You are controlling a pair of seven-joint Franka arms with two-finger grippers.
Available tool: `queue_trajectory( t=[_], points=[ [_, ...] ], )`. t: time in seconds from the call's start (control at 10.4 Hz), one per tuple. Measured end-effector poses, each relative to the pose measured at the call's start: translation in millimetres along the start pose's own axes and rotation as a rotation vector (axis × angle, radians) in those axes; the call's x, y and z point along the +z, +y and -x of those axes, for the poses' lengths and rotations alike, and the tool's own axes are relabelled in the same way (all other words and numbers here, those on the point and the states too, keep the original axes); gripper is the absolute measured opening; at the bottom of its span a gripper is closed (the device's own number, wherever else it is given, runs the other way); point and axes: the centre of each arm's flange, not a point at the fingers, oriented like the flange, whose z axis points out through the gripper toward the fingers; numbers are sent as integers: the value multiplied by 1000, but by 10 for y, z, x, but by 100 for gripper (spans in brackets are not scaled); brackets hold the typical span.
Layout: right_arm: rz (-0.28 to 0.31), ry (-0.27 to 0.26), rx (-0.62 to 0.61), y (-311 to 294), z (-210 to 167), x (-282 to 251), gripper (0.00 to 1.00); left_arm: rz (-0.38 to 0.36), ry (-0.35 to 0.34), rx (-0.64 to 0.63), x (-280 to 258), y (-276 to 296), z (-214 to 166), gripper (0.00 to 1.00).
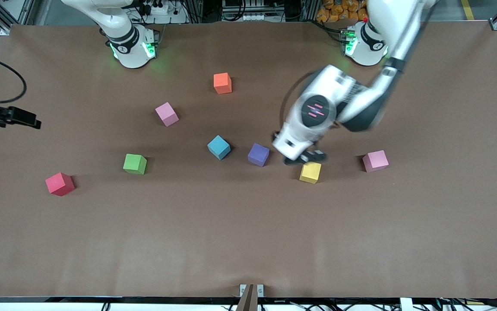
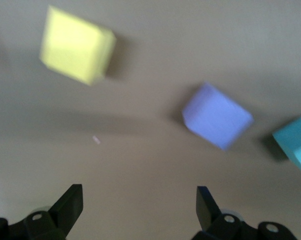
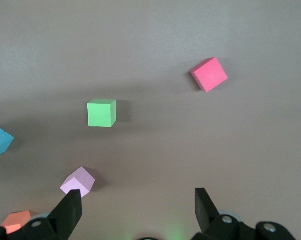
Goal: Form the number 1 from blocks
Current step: 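Grasp the orange cube with the left gripper while the right gripper reaches green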
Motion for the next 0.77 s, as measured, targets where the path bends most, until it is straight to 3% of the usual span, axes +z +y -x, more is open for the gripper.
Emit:
queue_trajectory(
  t=[0.29,0.58,0.77],
  points=[
    [3,-51,-46,-296,-170,408,100,-51,-2,-89,529,785,949,100],
    [-35,-62,-51,-426,-346,1016,100,-82,-4,-148,1109,1262,1630,100],
    [-37,-106,-58,-576,-497,1545,100,-73,5,-150,1236,1503,2000,100]
  ],
)
